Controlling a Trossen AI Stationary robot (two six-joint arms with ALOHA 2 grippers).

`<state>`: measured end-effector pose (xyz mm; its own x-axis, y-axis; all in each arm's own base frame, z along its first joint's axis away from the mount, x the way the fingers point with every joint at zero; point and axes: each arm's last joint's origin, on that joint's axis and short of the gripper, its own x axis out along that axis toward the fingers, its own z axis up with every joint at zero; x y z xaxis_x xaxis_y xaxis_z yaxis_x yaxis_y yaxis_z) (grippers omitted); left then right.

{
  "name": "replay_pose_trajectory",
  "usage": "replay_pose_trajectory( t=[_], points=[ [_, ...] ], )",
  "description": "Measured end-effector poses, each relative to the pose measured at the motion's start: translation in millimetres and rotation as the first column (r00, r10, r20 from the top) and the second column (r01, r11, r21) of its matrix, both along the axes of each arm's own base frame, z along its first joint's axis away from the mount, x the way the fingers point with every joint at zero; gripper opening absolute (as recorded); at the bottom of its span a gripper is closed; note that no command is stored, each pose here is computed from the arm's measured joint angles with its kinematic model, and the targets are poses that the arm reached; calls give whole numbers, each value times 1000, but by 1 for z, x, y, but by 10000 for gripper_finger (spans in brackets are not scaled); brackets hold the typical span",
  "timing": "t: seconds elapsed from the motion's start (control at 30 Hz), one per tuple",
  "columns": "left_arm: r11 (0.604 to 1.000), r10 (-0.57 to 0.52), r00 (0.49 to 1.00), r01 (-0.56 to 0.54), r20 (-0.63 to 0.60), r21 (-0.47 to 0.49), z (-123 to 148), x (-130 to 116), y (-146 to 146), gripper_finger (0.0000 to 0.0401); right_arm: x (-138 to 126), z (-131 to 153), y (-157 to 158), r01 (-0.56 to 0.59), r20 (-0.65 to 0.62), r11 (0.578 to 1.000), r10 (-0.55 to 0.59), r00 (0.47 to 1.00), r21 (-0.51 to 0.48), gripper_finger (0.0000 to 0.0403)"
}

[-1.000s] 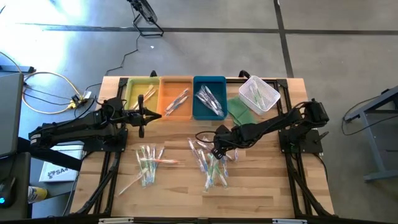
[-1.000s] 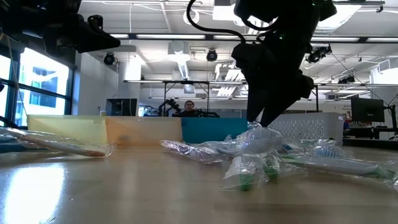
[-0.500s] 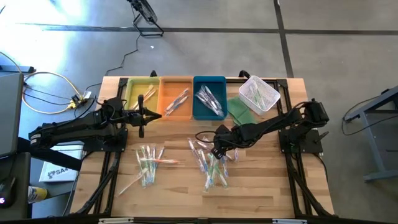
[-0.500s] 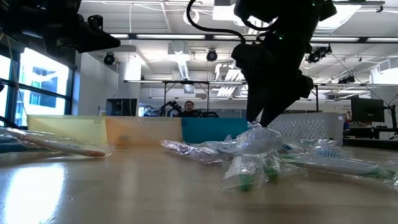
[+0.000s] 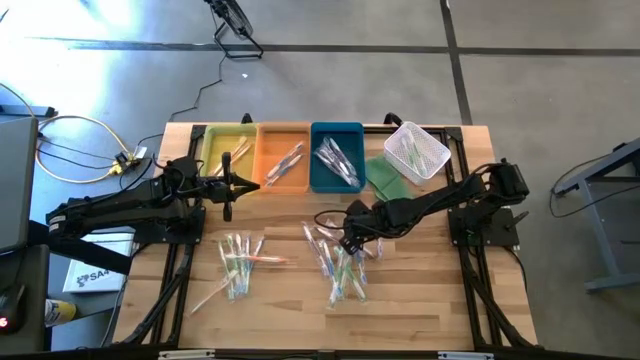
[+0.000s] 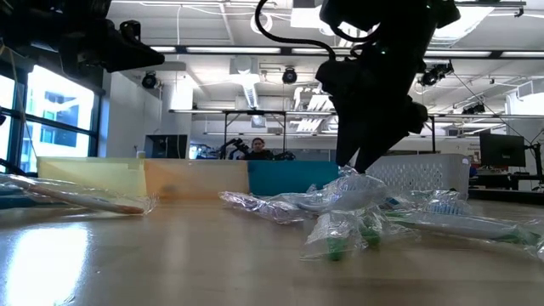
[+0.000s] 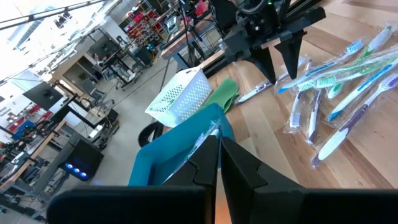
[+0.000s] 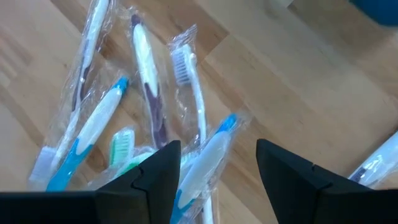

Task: Pick & Place Toothbrushes
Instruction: Put the blue toothbrush into the orange bin

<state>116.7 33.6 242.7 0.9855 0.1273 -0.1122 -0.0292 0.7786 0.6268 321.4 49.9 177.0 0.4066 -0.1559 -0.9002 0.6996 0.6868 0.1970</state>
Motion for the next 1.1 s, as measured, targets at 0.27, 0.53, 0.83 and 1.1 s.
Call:
replay_pose_trajectory(
  t=[0.27,0.53,0.83,1.1],
  points=[
    [1000,0,1000,0,0,0,0,0,0,14,-1,-3,0,-7,-4,1000,7,1000,21,203],
    [1000,0,1000,0,0,-2,0,0,0,14,-8,-25,-8,33,44,999,-35,998,38,203],
    [1000,0,1000,0,-7,-5,-1,0,0,14,-5,-23,-10,12,68,998,-15,998,57,197],
    [1000,0,1000,0,-6,-5,-1,0,0,14,-5,-23,-11,22,73,999,-23,997,25,105]
  ],
)
